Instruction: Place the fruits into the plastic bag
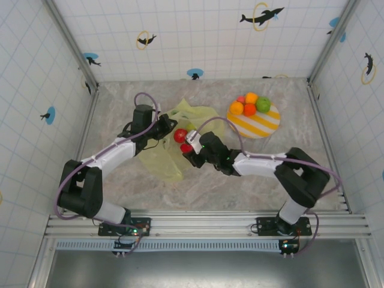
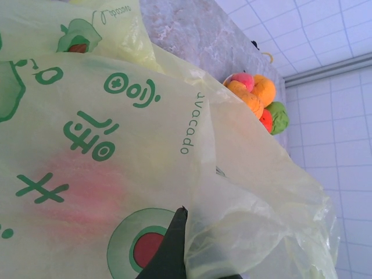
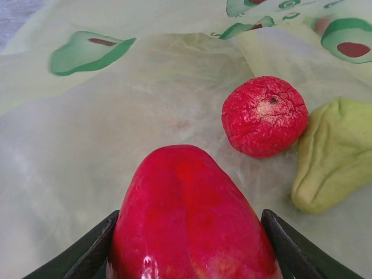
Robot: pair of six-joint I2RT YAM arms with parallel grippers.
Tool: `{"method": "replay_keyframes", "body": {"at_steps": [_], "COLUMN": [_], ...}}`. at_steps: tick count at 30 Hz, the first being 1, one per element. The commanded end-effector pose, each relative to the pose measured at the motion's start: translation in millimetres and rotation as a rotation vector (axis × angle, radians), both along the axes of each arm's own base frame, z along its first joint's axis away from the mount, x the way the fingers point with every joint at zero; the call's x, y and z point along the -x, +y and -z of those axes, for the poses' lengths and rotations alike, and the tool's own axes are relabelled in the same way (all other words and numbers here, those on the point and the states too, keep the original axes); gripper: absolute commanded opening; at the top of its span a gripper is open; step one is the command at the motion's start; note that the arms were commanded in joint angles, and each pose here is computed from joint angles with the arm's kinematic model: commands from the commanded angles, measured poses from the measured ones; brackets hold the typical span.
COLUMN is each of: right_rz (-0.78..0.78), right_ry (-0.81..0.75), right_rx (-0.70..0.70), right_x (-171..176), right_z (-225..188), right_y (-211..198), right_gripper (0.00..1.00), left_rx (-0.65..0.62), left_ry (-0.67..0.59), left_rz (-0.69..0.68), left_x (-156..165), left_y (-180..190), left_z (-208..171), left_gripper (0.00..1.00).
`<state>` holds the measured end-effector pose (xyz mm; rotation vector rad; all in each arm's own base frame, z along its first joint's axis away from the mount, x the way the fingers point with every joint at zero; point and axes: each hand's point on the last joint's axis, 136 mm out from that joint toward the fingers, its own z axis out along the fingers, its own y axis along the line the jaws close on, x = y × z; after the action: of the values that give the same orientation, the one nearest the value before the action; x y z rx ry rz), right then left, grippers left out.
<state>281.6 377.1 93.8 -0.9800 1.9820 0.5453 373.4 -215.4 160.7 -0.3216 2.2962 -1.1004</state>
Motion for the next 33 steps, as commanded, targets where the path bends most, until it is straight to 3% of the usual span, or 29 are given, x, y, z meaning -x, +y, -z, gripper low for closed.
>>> {"method": "replay_keyframes", "body": {"at_steps": [1,12,23,33], "right_rz": [0.051,0.142,0.221,0.213], "right_ry": [-0.04,0.049,0.141,0.167], "right_rx": [-0.143,-0.353,-0.471,-0.473], "right_x": [-20.7,-40.4,-65.0,-59.0], "right_z": [-23.5,-5.2,4.3,2.9], "right_y": [25.9,53.0,81.1,72.9], "right_gripper": [0.5,0.52,0.58,0.75], "left_rx": [0.041,0.048,0.046,0.047], "left_ry": [-0.038,-0.035,-0.039,-0.04], "left_rz": [0.006,0.008,0.006,0.008], "left_x": [-3.9,-3.4,-3.7,-3.1], "left_y": [-2.4,-3.2,-2.5,-2.7], "left_z": [-21.8,-21.8,-22.4,-22.8], "left_gripper": [0.0,0.0,0.0,0.0]}}
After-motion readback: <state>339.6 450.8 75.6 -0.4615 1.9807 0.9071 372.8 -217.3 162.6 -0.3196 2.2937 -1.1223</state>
